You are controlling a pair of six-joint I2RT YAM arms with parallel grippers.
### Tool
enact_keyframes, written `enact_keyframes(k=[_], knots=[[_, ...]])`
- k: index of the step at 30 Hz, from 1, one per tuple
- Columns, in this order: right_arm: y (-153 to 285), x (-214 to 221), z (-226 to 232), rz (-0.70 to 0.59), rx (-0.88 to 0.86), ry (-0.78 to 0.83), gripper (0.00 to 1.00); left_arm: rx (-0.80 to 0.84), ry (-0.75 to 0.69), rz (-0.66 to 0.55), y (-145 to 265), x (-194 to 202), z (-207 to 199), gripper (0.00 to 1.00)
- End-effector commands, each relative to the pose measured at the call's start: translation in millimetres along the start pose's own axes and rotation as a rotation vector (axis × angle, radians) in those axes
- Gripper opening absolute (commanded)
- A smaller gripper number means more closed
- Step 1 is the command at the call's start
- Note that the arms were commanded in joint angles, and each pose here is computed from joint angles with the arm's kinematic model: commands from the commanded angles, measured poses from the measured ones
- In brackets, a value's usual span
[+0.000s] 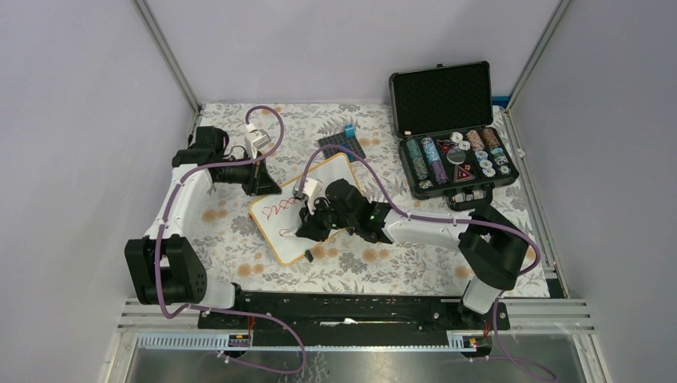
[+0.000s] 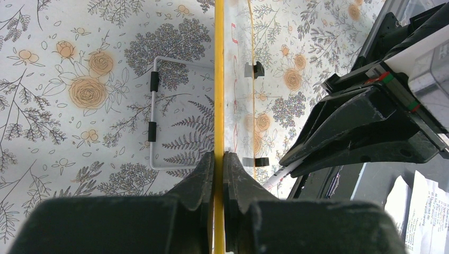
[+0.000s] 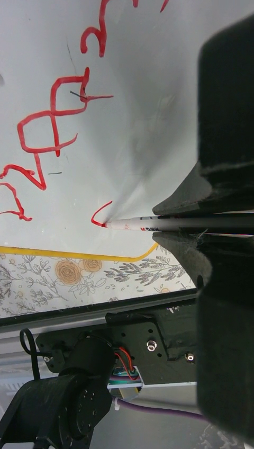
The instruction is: Write a sentence on the whiteboard
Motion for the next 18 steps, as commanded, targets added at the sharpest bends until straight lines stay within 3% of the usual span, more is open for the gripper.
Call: enact_keyframes(k=[1, 18], knots=[[-3.2, -4.0, -0.1, -0.001, 0.015, 0.027, 0.0, 0.001, -0.055, -0.008, -0.9, -1.2, -3.4, 0.0], [22.1, -1.8, -1.7, 0.006, 0.078, 0.047, 0.0, 0.001, -0.056, -0.011, -0.4, -2.2, -4.6, 0.0]])
Point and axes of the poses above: each gripper's point midway between its finger pads, its own y axis back along the fingers, its own z axis along the line the jaws close on, x = y × z, the point moved 4 cm from there along y, back along the fingers, and after that the axes turned 10 degrees about y, right-handed, at the moved point
